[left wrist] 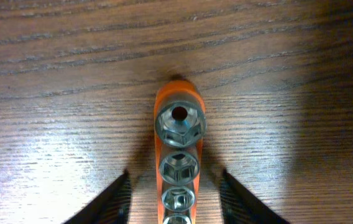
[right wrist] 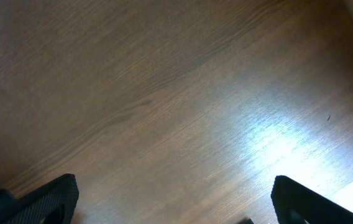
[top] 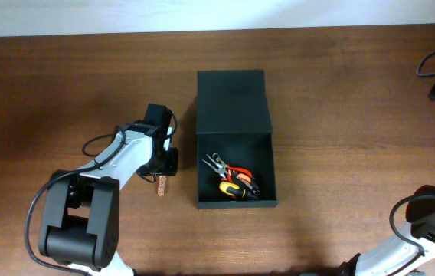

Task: Pack container
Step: 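Lower the left gripper and close it on the socket rail end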

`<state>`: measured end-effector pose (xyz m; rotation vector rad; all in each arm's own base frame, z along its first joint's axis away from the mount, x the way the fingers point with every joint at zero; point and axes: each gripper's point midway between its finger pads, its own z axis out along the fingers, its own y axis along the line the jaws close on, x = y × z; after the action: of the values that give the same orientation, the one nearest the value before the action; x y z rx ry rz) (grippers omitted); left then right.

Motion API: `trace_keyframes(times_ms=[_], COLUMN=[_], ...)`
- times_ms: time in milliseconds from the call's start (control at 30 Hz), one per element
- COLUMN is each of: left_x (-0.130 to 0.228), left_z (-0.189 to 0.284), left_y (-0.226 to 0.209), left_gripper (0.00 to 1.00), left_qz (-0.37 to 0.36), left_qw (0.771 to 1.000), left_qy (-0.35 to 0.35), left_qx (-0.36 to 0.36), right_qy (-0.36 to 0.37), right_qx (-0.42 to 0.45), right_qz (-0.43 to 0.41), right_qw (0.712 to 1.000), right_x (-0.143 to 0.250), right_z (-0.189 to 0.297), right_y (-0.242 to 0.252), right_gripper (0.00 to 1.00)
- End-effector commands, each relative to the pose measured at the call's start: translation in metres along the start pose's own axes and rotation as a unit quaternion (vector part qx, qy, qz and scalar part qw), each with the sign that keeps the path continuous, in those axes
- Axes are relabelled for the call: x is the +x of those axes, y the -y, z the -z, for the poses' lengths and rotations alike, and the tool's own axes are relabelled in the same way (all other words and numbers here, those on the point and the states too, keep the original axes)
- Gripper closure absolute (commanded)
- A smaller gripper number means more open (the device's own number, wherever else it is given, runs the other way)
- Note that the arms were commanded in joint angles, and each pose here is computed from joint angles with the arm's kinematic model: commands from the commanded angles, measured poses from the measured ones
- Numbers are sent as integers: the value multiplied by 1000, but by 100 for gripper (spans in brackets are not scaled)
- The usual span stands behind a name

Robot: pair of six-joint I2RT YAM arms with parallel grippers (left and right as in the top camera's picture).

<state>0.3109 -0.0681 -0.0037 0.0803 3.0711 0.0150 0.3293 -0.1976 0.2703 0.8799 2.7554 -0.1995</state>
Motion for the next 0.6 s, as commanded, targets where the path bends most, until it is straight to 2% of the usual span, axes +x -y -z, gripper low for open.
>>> trace_keyframes(times_ms=[0, 167, 567], left_x=[7, 7, 8], left_z=[-11, -11, -11], left_y=[4, 4, 4], left_gripper=[60, 71, 84], left_qz=[-4, -4, -4], left_qw=[1000, 1000, 1000], left_qy=[-19, -19, -20], left_qx=[9, 9, 9], right_qy=[-1, -1, -1], right_qx=[0, 0, 0], right_qz=[-4, -4, -4], right_qw=[1000, 1000, 1000], right_x=[0, 0, 0], right_z=[-1, -1, -1], right_y=[1, 1, 1], right_gripper=[1, 1, 1])
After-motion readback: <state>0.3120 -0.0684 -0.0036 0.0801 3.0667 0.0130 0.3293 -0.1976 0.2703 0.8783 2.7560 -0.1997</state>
